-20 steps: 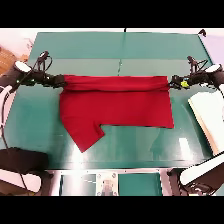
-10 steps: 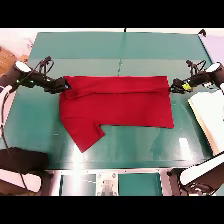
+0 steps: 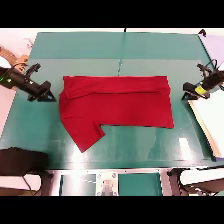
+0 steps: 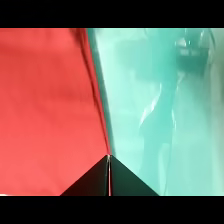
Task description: Fold the shirts.
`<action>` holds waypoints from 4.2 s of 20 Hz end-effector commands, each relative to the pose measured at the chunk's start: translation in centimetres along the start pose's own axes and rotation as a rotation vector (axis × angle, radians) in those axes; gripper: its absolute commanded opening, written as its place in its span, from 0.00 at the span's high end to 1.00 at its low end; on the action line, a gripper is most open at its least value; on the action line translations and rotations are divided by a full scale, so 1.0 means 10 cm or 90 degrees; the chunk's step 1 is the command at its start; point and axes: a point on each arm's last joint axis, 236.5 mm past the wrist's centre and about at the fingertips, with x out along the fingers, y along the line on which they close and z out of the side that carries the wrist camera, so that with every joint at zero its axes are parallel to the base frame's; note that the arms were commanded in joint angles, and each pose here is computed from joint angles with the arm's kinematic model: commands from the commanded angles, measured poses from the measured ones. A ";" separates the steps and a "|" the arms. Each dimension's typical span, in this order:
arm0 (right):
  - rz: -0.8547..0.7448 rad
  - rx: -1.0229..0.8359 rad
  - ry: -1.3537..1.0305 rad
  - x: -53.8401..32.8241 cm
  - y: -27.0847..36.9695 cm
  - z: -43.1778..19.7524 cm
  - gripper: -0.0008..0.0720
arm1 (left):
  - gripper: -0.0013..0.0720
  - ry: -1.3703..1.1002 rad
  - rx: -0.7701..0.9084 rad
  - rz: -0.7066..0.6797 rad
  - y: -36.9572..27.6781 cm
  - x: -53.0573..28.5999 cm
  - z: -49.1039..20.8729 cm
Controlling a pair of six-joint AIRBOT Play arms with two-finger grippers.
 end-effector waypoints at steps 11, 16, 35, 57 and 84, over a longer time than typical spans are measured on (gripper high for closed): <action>0.183 0.284 -0.104 0.65 0.18 -1.30 0.41 | 0.02 -0.047 -0.176 -0.056 0.17 0.97 -1.32; 0.215 0.350 -0.114 0.89 0.22 -1.26 0.40 | 0.02 -0.090 -0.243 -0.138 0.10 1.30 -1.34; 0.188 0.212 -0.039 0.68 0.33 -1.37 0.97 | 0.95 -0.195 -0.061 -0.283 -0.61 0.73 -1.07; 0.268 0.129 -0.148 0.22 1.02 0.41 0.97 | 0.95 -0.294 0.059 -0.198 -1.07 0.23 0.45; 0.359 -0.026 0.060 1.04 0.34 0.64 0.33 | 0.91 -0.259 0.196 -0.236 -2.06 0.56 1.09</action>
